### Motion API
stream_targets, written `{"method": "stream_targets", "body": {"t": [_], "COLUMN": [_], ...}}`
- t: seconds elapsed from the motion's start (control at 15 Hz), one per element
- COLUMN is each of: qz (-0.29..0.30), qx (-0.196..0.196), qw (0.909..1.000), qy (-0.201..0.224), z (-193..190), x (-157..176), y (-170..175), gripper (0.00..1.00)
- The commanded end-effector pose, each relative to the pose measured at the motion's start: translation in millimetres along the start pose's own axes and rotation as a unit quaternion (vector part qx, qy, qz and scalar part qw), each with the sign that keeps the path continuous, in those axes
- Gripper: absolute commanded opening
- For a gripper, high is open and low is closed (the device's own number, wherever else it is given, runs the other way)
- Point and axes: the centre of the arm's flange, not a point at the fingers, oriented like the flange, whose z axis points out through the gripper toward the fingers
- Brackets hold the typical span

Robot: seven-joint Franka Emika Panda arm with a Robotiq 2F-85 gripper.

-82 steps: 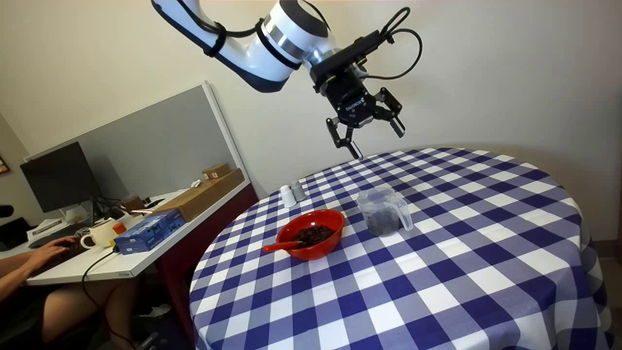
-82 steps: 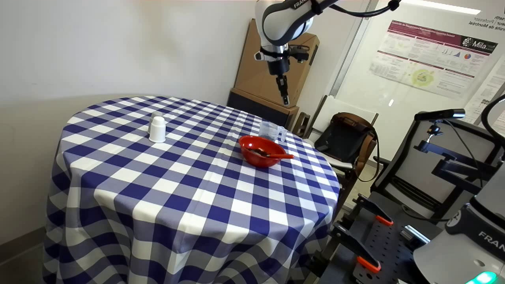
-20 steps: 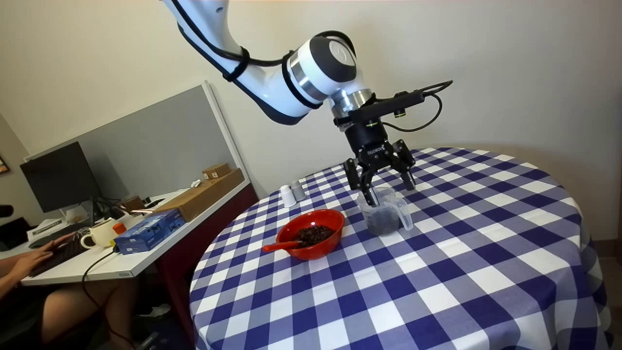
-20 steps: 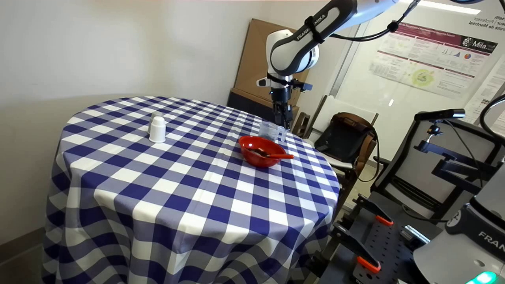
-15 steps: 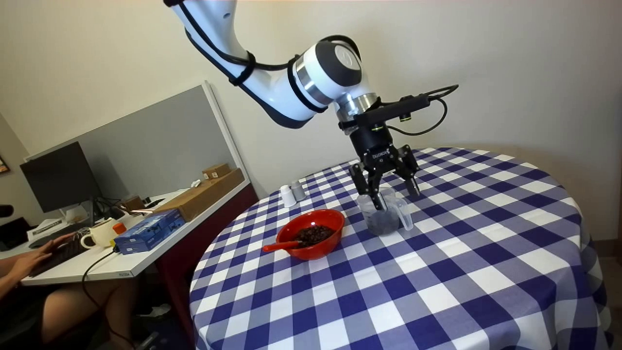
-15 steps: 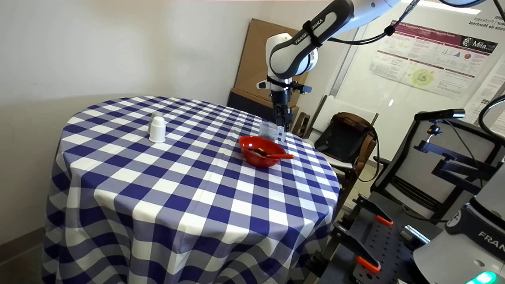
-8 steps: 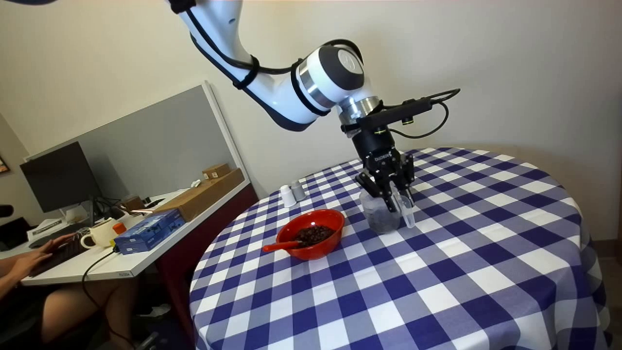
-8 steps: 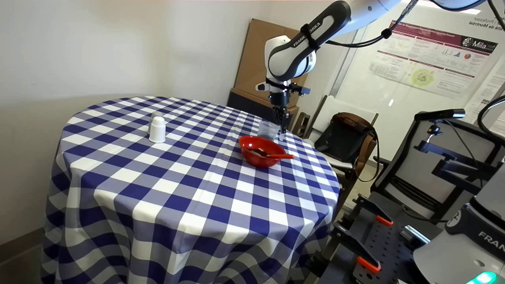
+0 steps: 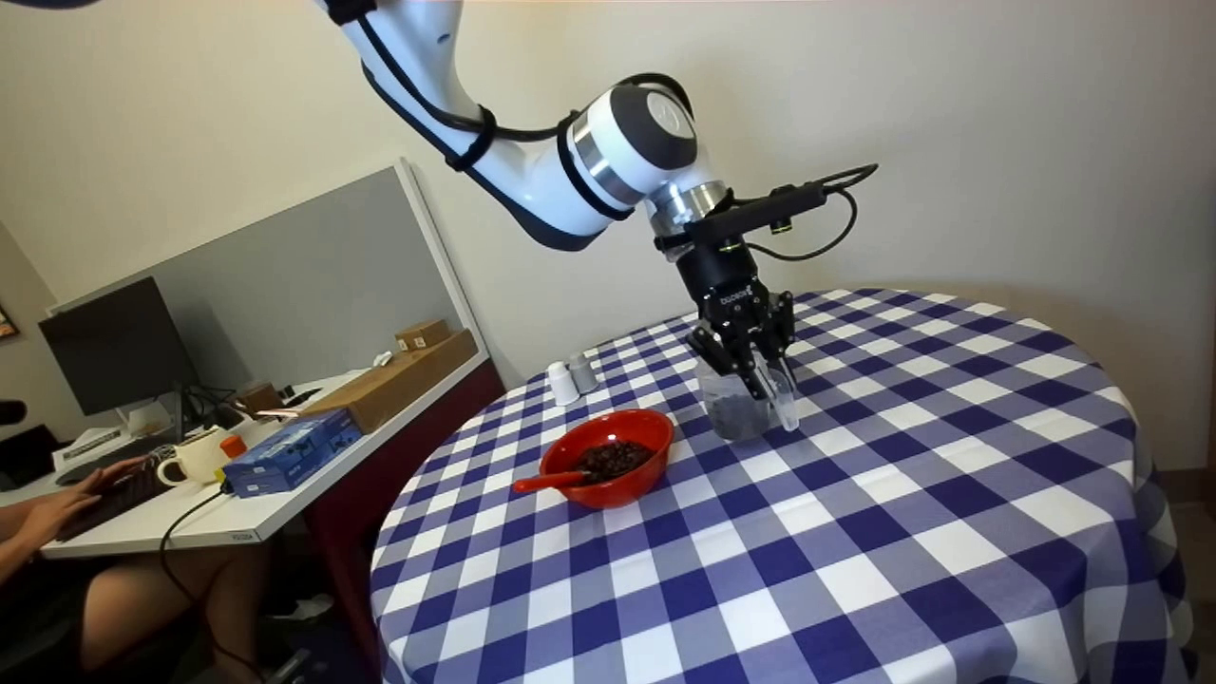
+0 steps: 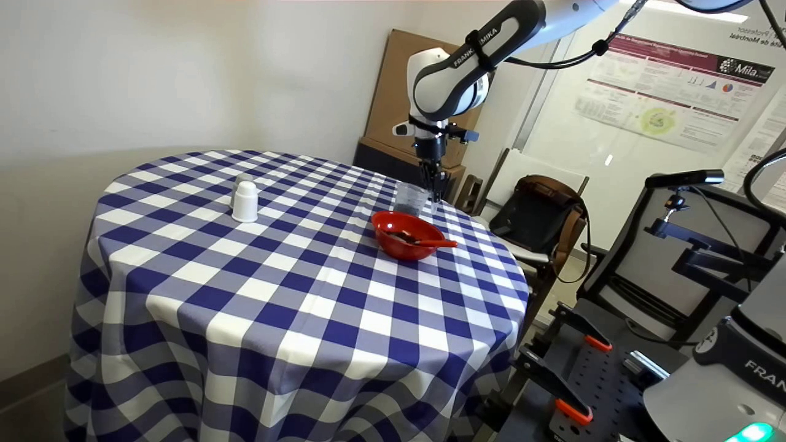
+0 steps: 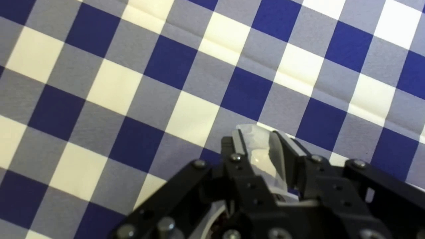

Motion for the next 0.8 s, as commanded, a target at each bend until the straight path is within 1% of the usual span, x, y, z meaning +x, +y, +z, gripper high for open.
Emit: {"method": "stream_targets", "body": {"t": [0.0, 0.2, 0.47, 0.6, 0.73], "qz": [-0.017, -0.033, -0.056, -0.071, -0.086], "qx": [-0.040, -0.098, -0.164, -0.189, -0.207], "qw": [0.9987, 0.9921, 0.9761, 0.9662, 0.9573], "qy": [-0.027, -0.071, -0.131, -0.160, -0.183], "z": [-45.6, -98.7, -165.7, -188.1, -199.4], "x": [4.6, 12.3, 31.1, 45.4, 63.2], "y": [-9.1, -20.1, -48.6, -69.3, -92.0], "gripper": [0.12, 0.12, 0.12, 0.12, 0.12]}}
